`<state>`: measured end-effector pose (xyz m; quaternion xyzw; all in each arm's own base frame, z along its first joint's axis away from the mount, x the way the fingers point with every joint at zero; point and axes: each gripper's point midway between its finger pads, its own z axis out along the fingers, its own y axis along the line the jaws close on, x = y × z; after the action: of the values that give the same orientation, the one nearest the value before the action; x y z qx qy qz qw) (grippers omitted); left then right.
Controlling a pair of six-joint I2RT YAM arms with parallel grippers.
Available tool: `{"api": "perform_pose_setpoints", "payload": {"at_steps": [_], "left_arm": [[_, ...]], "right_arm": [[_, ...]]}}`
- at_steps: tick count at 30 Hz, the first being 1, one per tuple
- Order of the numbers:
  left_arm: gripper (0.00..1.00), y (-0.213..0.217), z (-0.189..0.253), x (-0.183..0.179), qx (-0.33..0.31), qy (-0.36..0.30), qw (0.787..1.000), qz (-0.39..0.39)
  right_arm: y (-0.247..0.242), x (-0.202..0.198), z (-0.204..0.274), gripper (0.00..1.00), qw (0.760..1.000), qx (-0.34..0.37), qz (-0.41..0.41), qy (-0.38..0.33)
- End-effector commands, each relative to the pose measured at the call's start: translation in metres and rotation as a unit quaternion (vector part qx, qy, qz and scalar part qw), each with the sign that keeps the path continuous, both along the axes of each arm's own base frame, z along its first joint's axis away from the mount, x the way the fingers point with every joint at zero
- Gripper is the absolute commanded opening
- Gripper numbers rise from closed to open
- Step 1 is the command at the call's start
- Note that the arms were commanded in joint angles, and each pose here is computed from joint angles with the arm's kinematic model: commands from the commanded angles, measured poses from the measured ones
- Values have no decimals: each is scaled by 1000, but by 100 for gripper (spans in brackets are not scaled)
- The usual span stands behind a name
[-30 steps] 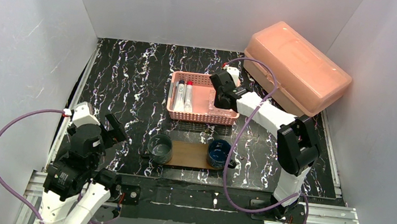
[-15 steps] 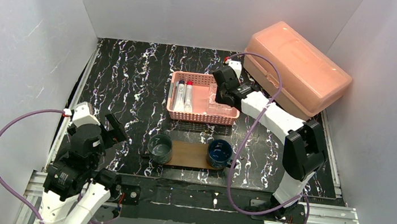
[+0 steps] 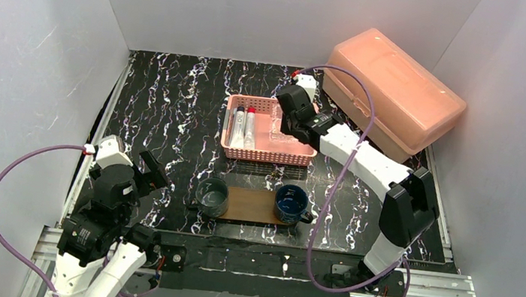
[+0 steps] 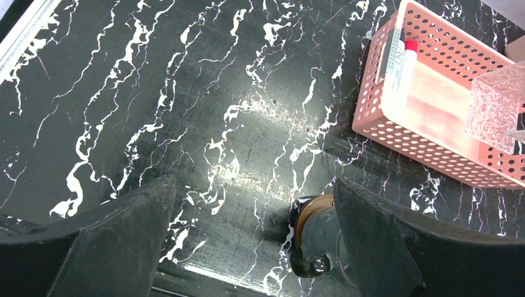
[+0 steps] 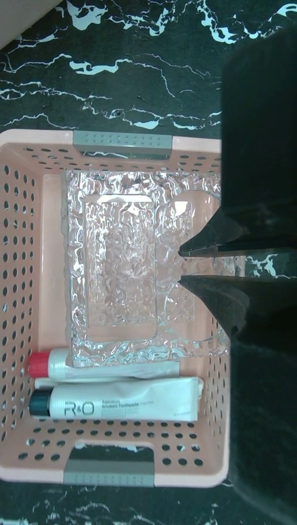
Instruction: Prepare toiletry sets of a toothbrush and toothpaste on the tray
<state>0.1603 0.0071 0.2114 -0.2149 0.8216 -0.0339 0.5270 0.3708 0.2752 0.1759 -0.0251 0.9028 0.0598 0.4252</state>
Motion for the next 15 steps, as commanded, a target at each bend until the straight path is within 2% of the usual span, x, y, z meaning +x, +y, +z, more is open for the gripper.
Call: {"api": "perform_pose_setpoints", "payload": {"at_steps": [1,15], "left_arm": [[99,1,1,1,3,-2,1000,3],[99,-1,2,1,0,-4,1000,-4]], "right_arm": [[14,1,77,1,995,47,-2,-87],[38,-55,103,1,993,43,-5,-113]]}}
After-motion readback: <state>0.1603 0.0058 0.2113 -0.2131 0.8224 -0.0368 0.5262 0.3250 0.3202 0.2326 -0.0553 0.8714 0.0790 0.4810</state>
